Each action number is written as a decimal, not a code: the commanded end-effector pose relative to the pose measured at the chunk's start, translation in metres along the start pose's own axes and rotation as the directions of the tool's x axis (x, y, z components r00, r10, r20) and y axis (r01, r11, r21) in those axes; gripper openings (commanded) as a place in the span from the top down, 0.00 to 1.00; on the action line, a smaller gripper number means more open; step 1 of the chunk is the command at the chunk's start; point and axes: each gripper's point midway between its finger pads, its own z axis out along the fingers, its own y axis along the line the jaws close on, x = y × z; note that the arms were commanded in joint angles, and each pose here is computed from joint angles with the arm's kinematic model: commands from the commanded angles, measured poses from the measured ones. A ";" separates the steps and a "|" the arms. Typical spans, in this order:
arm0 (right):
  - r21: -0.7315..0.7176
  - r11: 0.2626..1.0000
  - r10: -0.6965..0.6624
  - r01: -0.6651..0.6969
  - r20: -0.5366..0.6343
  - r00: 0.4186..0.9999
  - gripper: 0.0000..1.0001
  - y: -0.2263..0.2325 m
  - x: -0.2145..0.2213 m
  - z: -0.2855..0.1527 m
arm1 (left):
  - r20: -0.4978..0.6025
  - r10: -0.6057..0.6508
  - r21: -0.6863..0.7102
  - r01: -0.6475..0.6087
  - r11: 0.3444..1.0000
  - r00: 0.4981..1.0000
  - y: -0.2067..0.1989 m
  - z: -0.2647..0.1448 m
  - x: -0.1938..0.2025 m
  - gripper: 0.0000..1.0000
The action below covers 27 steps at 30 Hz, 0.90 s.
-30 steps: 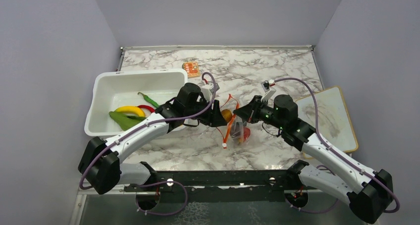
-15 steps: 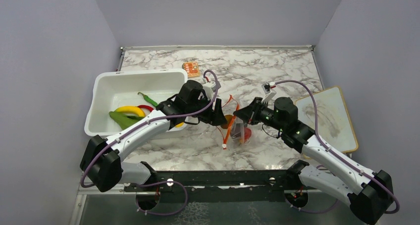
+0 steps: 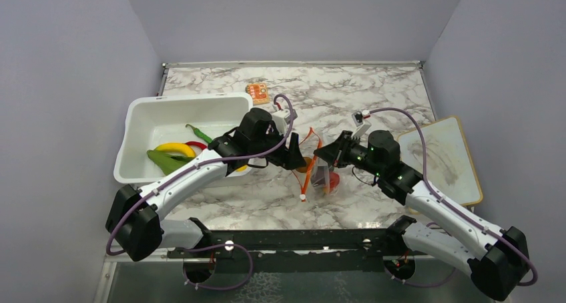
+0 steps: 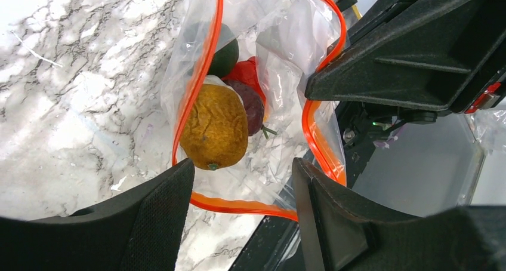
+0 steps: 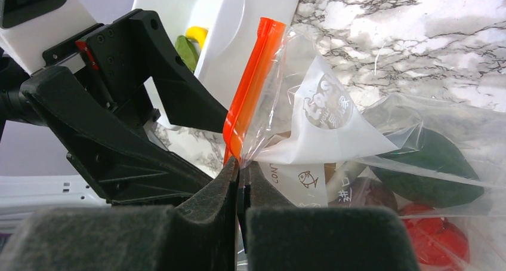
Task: Place the food in the zip-top bag and seal the zipper
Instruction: Place the fake vegetable in the zipper food storage bag.
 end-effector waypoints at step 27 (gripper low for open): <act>-0.071 0.992 -0.105 0.106 0.017 0.994 0.99 0.029 -0.018 -0.012 | 0.286 0.226 -0.637 0.008 0.771 0.931 0.090 -0.101 -0.082 0.37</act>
